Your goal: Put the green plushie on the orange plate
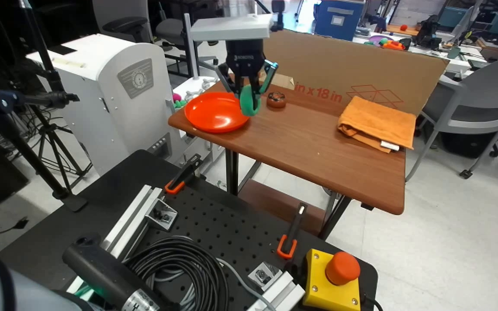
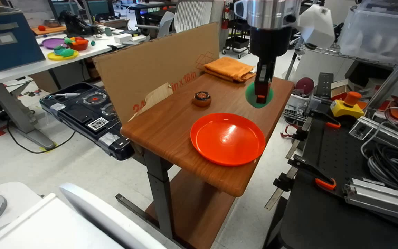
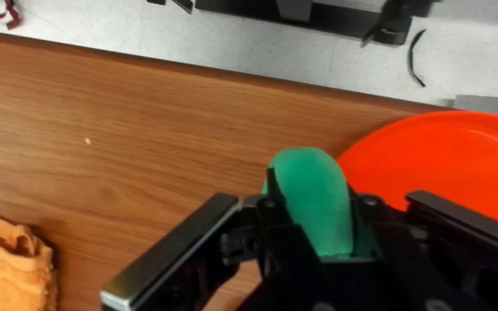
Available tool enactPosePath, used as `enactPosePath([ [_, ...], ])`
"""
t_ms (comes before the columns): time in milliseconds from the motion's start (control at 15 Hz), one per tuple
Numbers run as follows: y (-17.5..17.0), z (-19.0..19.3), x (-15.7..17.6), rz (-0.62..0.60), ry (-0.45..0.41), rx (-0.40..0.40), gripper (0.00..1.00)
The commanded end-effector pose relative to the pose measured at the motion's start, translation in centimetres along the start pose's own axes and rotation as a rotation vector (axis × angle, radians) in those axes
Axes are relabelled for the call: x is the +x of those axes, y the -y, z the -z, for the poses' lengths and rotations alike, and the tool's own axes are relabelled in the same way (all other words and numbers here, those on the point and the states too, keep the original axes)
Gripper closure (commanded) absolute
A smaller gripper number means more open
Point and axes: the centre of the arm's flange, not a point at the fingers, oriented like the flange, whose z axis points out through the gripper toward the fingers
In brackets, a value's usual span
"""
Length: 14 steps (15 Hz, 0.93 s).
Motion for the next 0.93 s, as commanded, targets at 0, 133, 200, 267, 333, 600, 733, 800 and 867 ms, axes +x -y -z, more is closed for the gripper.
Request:
enactPosePath([
  [0,4.7,3.9,-1.4,0.021,-0.091,0.056,0.93],
  [133,6.1,4.6,-0.6,0.038,-0.106,0.075,0.93],
  [200,6.3,4.5,-0.1,0.044,-0.104,0.078,0.93],
  [267,6.4,4.3,0.3,0.051,-0.101,0.075,0.93],
  [333,6.2,3.8,0.7,0.052,-0.091,0.069,0.93],
  [600,4.9,0.4,1.1,0.066,-0.041,0.062,0.93],
  [733,4.5,-1.5,1.4,0.079,-0.007,0.064,0.93],
  [800,4.3,-2.4,1.6,0.091,0.009,0.066,0.93],
  [867,4.3,-3.2,1.7,0.097,0.022,0.064,0.93],
])
